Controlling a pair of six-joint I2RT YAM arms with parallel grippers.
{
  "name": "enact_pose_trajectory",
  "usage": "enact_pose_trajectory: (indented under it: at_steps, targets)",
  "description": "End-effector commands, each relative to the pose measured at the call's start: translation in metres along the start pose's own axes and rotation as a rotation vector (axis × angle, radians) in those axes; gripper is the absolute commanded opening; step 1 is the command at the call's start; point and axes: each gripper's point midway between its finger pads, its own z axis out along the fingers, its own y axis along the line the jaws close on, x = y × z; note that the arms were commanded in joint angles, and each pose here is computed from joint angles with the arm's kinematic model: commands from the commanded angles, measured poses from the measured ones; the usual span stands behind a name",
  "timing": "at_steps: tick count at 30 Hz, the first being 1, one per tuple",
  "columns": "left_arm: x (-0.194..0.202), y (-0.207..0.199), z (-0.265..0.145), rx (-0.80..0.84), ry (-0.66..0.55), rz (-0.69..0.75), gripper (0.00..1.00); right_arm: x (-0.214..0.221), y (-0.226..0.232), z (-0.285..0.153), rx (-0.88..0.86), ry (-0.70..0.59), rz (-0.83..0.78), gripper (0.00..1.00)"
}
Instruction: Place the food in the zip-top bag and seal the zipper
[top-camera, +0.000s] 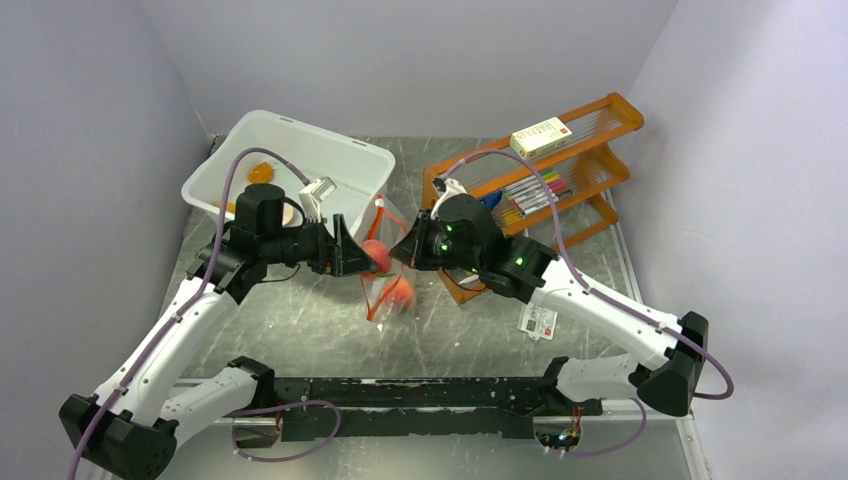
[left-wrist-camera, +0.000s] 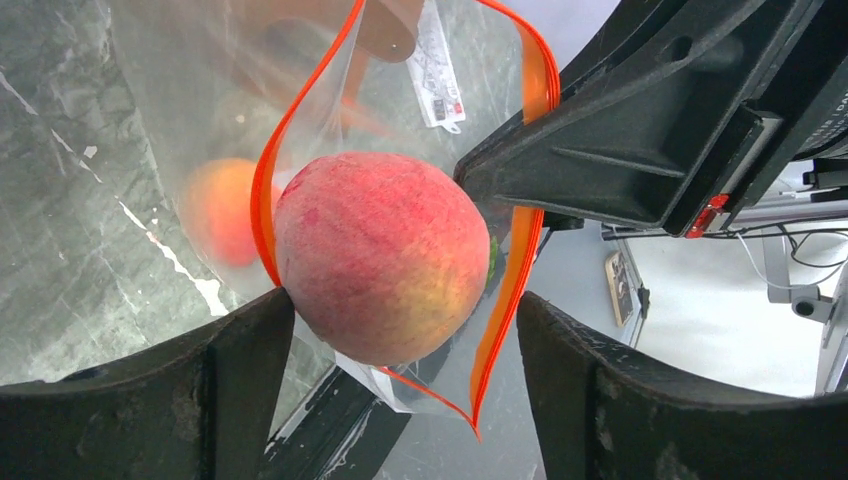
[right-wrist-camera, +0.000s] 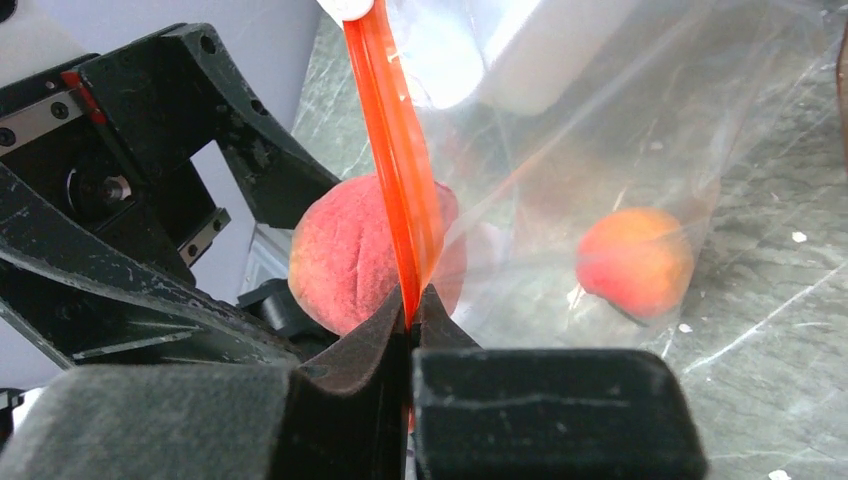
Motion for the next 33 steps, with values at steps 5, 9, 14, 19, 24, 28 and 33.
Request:
enact_pose_trajectory:
  at_steps: [5,9,14,19,24,28,33]
  targets:
    - [-0.018,-0.030,-0.003,0.097,-0.021,0.033,0.56,0.007,-0.005,0.000,-0.017,-0.011,0.011,0.00]
    - [-0.019,-0.016,-0.001,0.023,-0.018,0.040,0.41,0.004,0.001,-0.001,-0.045,-0.015,0.002,0.00]
    - [-0.015,-0.001,0.003,-0.037,0.007,0.032,0.36,-0.001,0.017,-0.001,-0.113,-0.021,-0.003,0.00]
    - [-0.012,0.014,0.004,-0.112,0.026,0.023,0.36,-0.007,0.023,0.003,-0.119,-0.032,-0.002,0.00]
    - [-0.005,0.033,0.004,-0.199,0.060,0.015,0.35,-0.010,0.023,0.005,-0.107,-0.044,0.003,0.00]
    - [-0.006,0.034,0.003,-0.212,0.052,0.019,0.35,-0.009,0.022,0.006,-0.109,-0.043,0.009,0.00]
    - [-0.007,0.012,0.009,-0.073,0.053,0.010,0.40,0.000,0.027,0.016,-0.144,-0.001,-0.002,0.00]
